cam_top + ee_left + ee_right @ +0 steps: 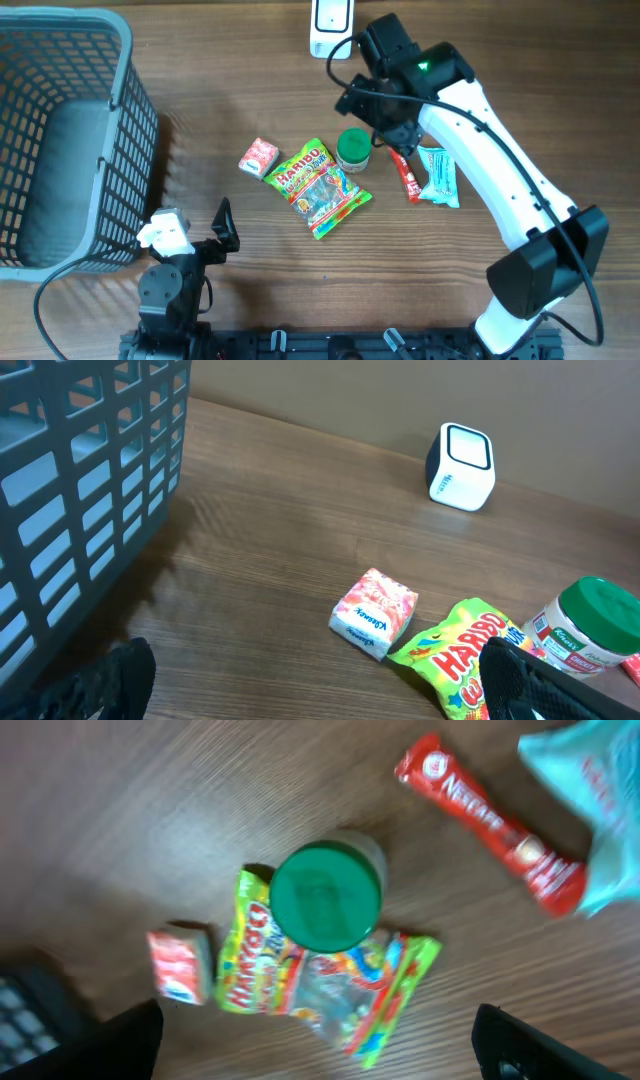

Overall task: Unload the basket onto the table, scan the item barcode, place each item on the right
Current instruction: 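Grasp the green-lidded jar with the right gripper and lift it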

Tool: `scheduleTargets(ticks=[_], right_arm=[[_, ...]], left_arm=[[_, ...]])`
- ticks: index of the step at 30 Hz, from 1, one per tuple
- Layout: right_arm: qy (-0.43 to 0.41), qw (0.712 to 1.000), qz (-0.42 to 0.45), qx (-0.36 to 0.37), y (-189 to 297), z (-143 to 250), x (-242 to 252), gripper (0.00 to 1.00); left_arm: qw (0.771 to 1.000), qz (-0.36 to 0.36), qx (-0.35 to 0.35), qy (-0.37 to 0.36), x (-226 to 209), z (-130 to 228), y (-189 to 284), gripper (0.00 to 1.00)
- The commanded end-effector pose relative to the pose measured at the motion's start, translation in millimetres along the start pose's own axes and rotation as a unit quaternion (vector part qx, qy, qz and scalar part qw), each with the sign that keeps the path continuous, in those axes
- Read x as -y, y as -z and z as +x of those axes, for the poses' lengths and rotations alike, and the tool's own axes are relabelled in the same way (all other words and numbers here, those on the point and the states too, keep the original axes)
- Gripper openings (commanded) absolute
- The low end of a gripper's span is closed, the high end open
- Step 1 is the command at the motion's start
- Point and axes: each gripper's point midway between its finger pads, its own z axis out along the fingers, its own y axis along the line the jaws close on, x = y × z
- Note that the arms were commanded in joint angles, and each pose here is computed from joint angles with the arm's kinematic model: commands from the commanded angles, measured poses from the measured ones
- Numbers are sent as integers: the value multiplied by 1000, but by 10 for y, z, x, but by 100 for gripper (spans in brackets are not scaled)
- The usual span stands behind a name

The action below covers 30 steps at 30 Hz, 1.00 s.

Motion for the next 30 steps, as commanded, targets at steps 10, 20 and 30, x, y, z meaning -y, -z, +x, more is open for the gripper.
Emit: scheduleTargets(ticks=[10,20,30], right_arm=[[-180,975,72,-109,-1150,218,-38,99],[-37,989,111,-91,-1358,121,200,63],[450,871,167,-101,-843,-149,440,88]], left_arm=[[1000,-4,0,5,-13,22,-10,100],[1000,-3,0,5,-13,21,-10,100],[1000,-4,0,5,-13,22,-10,100]])
